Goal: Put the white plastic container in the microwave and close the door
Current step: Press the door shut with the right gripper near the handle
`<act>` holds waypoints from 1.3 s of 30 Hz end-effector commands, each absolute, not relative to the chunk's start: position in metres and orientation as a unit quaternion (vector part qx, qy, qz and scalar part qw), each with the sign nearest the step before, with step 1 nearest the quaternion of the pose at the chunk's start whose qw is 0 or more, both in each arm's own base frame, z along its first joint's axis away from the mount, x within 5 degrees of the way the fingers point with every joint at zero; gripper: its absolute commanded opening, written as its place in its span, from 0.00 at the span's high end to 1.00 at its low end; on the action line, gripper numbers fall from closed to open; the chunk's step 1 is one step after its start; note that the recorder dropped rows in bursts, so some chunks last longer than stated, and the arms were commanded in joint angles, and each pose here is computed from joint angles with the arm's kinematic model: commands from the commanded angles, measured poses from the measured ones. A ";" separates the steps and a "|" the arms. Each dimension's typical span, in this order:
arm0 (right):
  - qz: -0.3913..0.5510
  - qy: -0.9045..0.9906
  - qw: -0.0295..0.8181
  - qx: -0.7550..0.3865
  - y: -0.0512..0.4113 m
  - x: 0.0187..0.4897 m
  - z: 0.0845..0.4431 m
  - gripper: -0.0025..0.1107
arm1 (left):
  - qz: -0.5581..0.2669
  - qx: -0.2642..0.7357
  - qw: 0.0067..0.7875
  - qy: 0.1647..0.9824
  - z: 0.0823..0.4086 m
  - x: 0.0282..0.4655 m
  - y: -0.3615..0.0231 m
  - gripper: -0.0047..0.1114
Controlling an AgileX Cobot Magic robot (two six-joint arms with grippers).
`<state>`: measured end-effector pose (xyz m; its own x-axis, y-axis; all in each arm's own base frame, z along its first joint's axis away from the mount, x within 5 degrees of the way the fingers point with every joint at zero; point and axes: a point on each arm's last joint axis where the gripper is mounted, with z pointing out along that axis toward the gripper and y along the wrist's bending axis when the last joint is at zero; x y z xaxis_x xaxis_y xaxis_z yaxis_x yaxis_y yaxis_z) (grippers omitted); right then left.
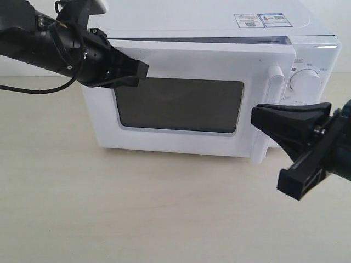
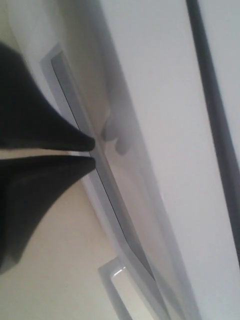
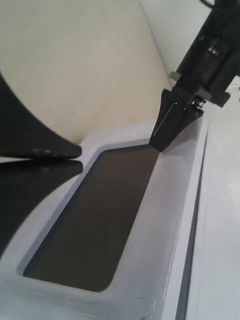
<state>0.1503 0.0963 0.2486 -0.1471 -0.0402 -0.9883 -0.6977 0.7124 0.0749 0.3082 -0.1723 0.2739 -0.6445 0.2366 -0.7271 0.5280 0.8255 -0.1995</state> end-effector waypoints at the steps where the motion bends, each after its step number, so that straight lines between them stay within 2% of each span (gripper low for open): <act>1: 0.240 0.707 0.621 -0.241 0.096 0.170 0.247 0.98 | -0.200 0.214 0.365 0.884 0.274 0.310 -0.172 0.92; 4: 0.224 0.710 0.643 -0.182 0.089 0.180 0.248 0.98 | -0.201 0.217 0.365 0.883 0.276 0.309 -0.171 0.92; 9: 0.236 0.700 0.656 -0.150 0.094 0.180 0.251 0.98 | -0.206 0.218 0.387 0.872 0.294 0.301 -0.168 0.92; 13: 0.211 0.704 0.663 -0.145 0.120 0.190 0.254 0.98 | -0.212 0.226 0.390 0.867 0.306 0.289 -0.164 0.92; 17: 0.130 0.724 0.667 -0.121 0.146 0.195 0.248 0.98 | -0.171 0.215 0.401 0.874 0.308 0.250 -0.136 0.92; 22: 0.117 0.722 0.672 -0.113 0.150 0.200 0.252 0.98 | -0.192 0.138 0.493 0.837 0.319 0.180 -0.095 0.92; 25: 0.116 0.729 0.665 -0.115 0.160 0.209 0.249 0.98 | -0.207 0.127 0.513 0.823 0.315 0.144 -0.078 0.92; 31: 0.082 0.743 0.656 -0.099 0.163 0.221 0.242 0.98 | -0.222 0.125 0.519 0.816 0.305 0.103 -0.060 0.92; 39: 0.070 0.767 0.634 -0.073 0.147 0.245 0.245 0.98 | -0.195 0.135 0.517 0.823 0.287 0.088 -0.049 0.92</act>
